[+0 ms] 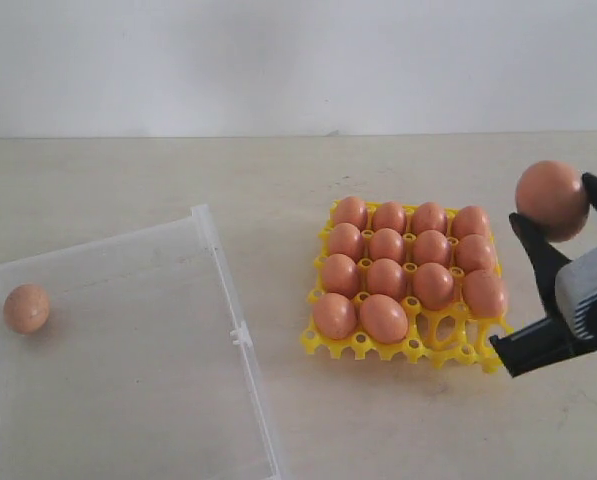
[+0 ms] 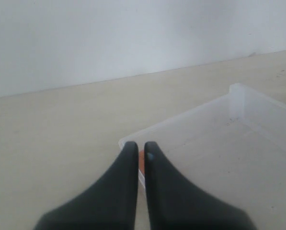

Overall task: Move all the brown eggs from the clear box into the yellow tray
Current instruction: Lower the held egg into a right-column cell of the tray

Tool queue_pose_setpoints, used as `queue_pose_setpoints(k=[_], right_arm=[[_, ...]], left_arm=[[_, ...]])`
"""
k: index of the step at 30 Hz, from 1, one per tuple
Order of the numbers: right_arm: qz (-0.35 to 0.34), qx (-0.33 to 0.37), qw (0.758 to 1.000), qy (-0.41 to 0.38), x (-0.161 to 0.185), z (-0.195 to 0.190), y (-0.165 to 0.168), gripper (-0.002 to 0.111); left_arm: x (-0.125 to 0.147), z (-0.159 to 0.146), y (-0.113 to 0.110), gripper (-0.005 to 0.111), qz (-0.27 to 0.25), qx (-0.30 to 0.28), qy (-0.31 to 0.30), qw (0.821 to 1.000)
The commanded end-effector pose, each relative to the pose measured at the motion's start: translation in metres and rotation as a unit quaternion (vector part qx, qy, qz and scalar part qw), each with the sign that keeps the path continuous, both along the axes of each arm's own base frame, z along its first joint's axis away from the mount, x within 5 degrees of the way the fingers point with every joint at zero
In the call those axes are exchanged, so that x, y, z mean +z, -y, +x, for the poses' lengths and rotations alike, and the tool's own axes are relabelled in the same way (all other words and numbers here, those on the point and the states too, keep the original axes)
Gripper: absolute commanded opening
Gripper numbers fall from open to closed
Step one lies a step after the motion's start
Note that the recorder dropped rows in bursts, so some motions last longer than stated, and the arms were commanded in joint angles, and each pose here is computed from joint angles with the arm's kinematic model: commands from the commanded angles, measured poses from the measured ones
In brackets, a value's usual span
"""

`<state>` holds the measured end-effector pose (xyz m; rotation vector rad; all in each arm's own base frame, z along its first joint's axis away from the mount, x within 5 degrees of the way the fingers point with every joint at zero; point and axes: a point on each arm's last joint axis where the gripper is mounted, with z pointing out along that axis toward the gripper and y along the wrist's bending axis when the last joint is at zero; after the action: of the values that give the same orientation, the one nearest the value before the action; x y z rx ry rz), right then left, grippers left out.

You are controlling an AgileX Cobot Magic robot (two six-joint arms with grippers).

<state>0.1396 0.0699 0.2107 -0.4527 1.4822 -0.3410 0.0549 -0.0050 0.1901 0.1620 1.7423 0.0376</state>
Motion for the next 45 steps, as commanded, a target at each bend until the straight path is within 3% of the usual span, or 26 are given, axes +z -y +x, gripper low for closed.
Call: queue_pose_setpoints(k=[1,5,11,14,18,21,27,33,36,39,42,45], right_arm=[[0.066,0.002,0.997,0.040,0.016,0.003,-0.004,0.000],[0.210,0.035,0.975,0.059,0.035,0.009,-0.016,0.000],[0.450,0.112,0.884,0.058,0.056,0.013,-0.030,0.000],[0.509,0.162,0.845,0.024,0.056,0.010,-0.038,0.000],[0.445,0.237,0.861,-0.072,0.046,0.004,-0.059,0.000],[0.399,0.250,0.876,-0.107,0.039,0.004,-0.063,0.000],[0.358,0.134,0.921,-0.082,0.035,0.039,-0.020,0.000],[0.206,0.051,0.966,-0.144,0.053,0.090,0.029,0.000],[0.163,0.042,0.966,-0.196,0.054,0.096,0.036,0.000],[0.162,0.105,0.957,-0.218,0.048,0.090,0.022,0.000],[0.182,0.230,0.916,-0.273,0.037,0.075,-0.001,0.000],[0.131,0.263,0.890,-0.348,0.014,0.069,-0.005,0.000]], left_arm=[[0.000,0.000,0.000,0.004,-0.004,-0.001,0.003,1.000],[0.000,0.000,0.000,0.004,-0.004,-0.001,0.003,1.000],[0.000,0.000,0.000,0.004,-0.004,-0.001,0.003,1.000],[0.000,0.000,0.000,0.004,-0.004,-0.001,0.003,1.000],[0.000,0.000,0.000,0.004,-0.004,-0.001,0.003,1.000],[0.000,0.000,0.000,0.004,-0.004,-0.001,0.003,1.000],[0.000,0.000,0.000,0.004,-0.004,-0.001,0.003,1.000],[0.000,0.000,0.000,0.004,-0.004,-0.001,0.003,1.000],[0.000,0.000,0.000,0.004,-0.004,-0.001,0.003,1.000],[0.000,0.000,0.000,0.004,-0.004,-0.001,0.003,1.000],[0.000,0.000,0.000,0.004,-0.004,-0.001,0.003,1.000],[0.000,0.000,0.000,0.004,-0.004,-0.001,0.003,1.000]])
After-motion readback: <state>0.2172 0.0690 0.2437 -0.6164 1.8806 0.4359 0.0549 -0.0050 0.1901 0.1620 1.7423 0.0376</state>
